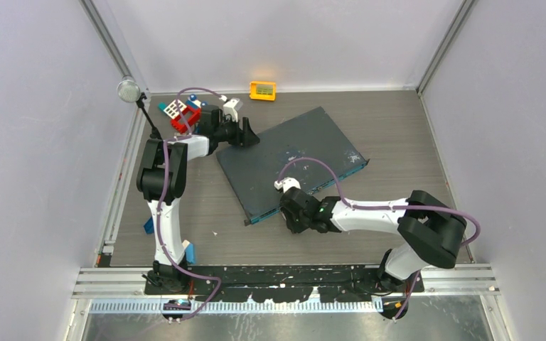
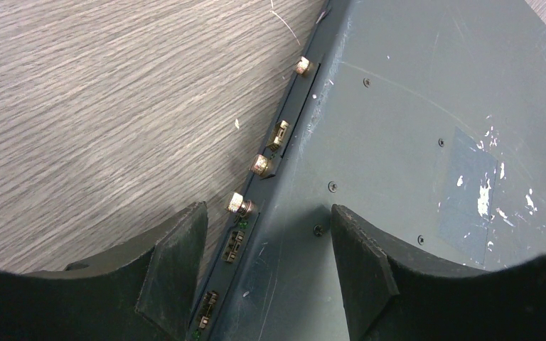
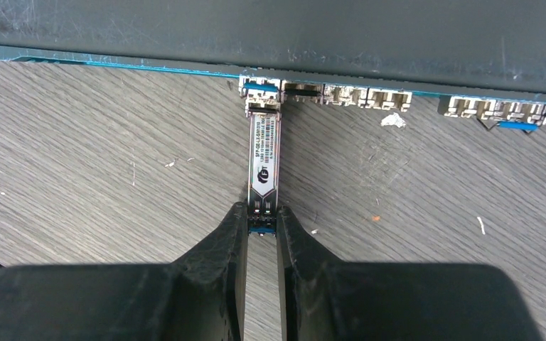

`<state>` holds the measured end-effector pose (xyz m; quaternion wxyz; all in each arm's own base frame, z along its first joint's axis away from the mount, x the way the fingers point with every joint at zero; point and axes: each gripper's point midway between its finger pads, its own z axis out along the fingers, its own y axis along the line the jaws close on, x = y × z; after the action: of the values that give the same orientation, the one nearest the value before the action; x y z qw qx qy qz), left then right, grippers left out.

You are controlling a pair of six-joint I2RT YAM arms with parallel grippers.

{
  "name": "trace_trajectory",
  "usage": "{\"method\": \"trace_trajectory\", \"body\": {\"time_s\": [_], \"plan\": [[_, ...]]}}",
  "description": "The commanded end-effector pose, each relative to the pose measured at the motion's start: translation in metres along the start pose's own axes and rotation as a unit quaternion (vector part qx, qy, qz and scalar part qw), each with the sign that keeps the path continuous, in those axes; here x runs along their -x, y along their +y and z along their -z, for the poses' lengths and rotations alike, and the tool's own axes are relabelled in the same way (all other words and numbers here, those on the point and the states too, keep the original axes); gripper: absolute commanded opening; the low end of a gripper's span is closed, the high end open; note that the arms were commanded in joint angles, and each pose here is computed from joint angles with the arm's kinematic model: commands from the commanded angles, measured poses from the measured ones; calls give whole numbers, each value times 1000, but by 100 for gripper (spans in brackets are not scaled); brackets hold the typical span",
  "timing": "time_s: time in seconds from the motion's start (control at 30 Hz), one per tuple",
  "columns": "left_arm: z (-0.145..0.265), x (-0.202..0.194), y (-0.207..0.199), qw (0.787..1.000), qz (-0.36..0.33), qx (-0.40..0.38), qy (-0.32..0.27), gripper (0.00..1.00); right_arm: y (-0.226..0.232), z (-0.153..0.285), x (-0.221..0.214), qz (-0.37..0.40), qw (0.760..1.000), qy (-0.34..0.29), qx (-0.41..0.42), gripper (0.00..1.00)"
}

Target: Insert the plug into the switch port

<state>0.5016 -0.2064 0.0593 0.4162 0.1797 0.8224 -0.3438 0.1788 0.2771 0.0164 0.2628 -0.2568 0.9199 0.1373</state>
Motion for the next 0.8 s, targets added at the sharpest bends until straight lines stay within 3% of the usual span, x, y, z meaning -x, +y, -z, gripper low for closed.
{"method": "trace_trajectory", "body": {"time_s": [0.0, 0.37, 0.77], "plan": [[0, 6, -1, 1000, -20, -2, -3, 65, -14, 8, -21, 1, 1000, 19, -18, 0], [0, 5, -1, 1000, -20, -4, -3, 65, -20, 18, -22, -20, 1000, -10, -18, 0], [0, 6, -1, 1000, -20, -4, -3, 65, -22, 22, 21, -42, 989, -140, -14, 0]]}}
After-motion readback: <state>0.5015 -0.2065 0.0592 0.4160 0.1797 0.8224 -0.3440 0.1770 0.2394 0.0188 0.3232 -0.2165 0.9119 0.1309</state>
